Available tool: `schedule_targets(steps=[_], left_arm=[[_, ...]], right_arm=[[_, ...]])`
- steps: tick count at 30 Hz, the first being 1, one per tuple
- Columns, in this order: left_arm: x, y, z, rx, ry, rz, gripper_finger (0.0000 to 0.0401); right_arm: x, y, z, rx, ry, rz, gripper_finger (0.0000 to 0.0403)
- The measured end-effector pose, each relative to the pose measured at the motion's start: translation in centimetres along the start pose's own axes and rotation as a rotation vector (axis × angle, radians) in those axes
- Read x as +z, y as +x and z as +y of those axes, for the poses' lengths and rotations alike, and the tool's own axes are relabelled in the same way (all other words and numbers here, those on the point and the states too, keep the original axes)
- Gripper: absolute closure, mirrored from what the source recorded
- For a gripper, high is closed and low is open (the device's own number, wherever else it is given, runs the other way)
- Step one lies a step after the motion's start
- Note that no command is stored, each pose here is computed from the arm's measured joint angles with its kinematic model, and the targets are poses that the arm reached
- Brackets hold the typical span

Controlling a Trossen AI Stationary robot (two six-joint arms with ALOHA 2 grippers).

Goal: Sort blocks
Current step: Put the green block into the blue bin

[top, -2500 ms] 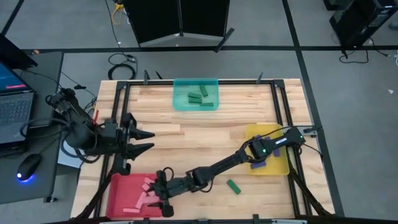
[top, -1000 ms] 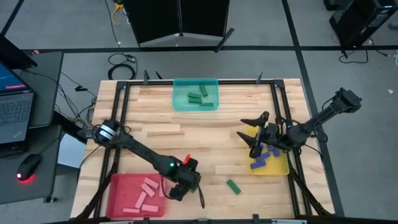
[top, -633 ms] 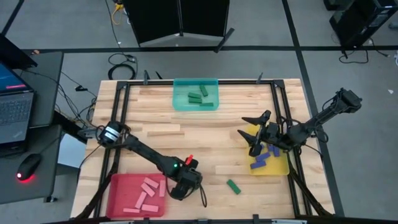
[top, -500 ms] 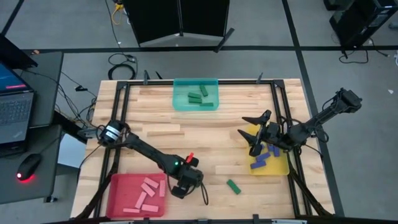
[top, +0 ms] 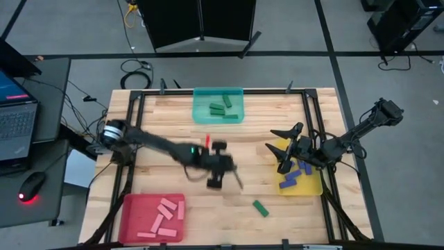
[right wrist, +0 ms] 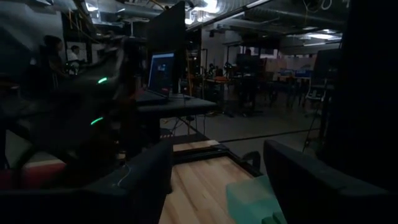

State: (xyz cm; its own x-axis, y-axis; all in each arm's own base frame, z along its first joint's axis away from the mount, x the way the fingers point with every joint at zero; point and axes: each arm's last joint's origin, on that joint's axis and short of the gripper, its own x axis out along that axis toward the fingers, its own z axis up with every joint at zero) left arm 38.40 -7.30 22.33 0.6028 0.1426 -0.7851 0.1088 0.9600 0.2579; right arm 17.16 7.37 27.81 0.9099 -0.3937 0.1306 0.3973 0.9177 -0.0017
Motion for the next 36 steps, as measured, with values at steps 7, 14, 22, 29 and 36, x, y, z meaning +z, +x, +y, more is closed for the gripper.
schedule_targets(steps=[7,14,22,29,36], left_arm=[[-0.9,-2.4,12.4,0.232,-0.328,-0.091,0.0300],[-5.3,-2.0,21.8,0.301,-0.653,-0.075,0.0300],[-8.1,-1.5,25.4,0.337,-0.754,-0.052,0.0269],[-8.6,-1.4,25.3,0.315,-0.789,-0.009,0.0144],[-7.3,-3.7,24.6,0.298,-0.722,-0.075,0.0130]], right_arm=[[0.0,0.0,0.0,0.001,0.016,0.001,0.0150],[-0.5,0.2,0.4,0.004,0.028,0.018,0.0151],[-2.5,1.3,1.4,-0.012,0.024,0.078,0.0150],[-4.2,2.2,1.9,-0.036,0.042,0.125,0.0150],[-5.0,2.6,2.4,0.004,0.084,0.157,0.0148]])
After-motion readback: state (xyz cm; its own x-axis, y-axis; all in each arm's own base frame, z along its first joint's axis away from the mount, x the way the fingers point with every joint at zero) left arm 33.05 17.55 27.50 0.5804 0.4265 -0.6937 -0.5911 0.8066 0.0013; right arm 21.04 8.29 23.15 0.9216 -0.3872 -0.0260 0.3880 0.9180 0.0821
